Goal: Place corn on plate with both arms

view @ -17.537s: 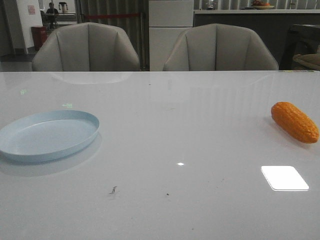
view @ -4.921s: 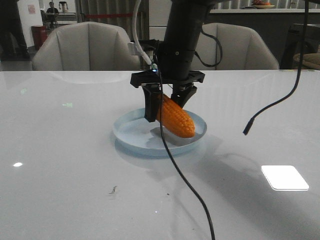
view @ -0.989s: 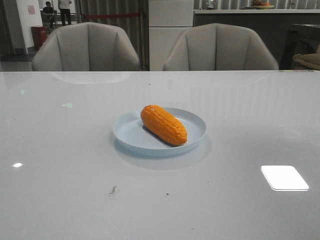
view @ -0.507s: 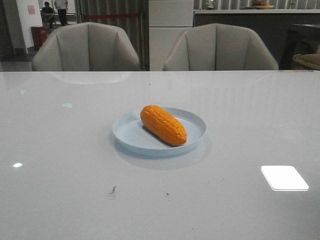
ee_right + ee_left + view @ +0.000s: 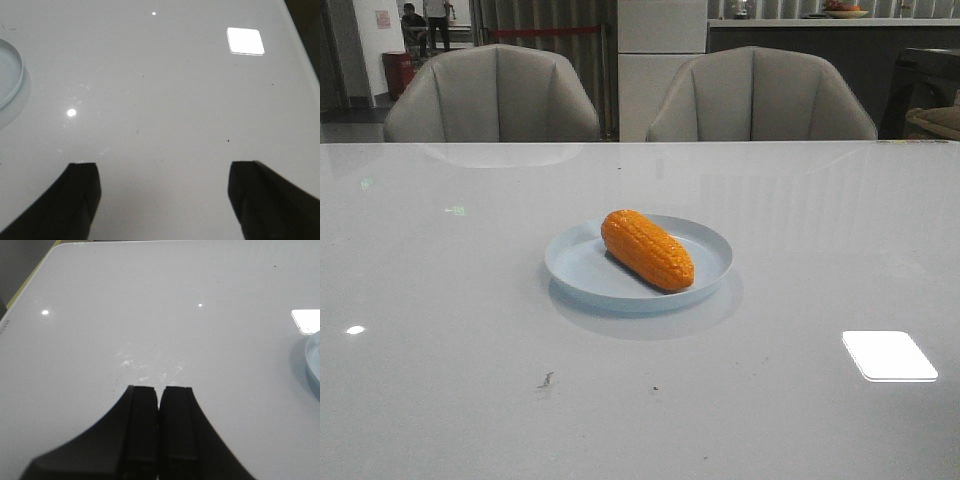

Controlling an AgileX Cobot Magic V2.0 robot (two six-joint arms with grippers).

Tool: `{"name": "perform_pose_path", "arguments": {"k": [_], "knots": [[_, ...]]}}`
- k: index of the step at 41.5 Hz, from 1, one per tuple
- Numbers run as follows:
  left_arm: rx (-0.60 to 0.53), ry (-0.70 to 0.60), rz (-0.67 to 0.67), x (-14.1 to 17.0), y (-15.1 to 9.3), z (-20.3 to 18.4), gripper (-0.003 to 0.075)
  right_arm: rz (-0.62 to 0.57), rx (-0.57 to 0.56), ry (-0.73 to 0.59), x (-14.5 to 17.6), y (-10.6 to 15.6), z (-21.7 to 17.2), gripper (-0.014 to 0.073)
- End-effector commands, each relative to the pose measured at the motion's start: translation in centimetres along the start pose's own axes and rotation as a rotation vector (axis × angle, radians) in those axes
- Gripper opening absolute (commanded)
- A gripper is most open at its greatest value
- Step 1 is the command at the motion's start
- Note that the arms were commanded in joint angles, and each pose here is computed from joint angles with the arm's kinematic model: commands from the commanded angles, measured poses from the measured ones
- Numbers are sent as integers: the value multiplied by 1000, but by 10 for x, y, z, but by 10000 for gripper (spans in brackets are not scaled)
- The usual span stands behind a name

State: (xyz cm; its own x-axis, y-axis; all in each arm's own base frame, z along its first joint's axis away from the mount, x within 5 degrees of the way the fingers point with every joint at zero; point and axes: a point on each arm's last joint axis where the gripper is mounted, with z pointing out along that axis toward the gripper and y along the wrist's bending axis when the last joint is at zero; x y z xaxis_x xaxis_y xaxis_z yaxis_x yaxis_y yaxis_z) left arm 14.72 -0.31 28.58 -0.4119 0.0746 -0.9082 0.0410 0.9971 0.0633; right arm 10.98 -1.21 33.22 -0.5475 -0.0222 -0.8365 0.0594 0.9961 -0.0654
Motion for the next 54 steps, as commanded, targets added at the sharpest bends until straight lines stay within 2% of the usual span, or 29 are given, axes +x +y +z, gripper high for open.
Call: {"name": "perform_pose_path", "arguments": {"k": [1,15,22,29,35,43,49,54], "knots": [[-3,-107,-8,-16,1,-4,88,4,14,-94,-13,-2,-5,625],[5,-140,-26,-18,0,-12,88,4,14,-94,-13,-2,-5,625],[21,-266,-92,-23,0,-39,88,4,14,-94,-13,-2,-5,625],[9,-420,-56,-19,0,-63,88,4,14,-94,-13,-2,-5,625],[-5,-570,-41,7,-1,-77,88,4,14,-94,-13,-2,-5,625],[-14,-682,-34,49,-3,-84,88,4,14,-94,-13,-2,-5,625],[-28,-714,-6,71,-5,-80,88,4,14,-93,-13,-2,-5,625],[-29,-666,6,84,-5,-69,88,4,13,-85,-12,-2,-5,625]]}}
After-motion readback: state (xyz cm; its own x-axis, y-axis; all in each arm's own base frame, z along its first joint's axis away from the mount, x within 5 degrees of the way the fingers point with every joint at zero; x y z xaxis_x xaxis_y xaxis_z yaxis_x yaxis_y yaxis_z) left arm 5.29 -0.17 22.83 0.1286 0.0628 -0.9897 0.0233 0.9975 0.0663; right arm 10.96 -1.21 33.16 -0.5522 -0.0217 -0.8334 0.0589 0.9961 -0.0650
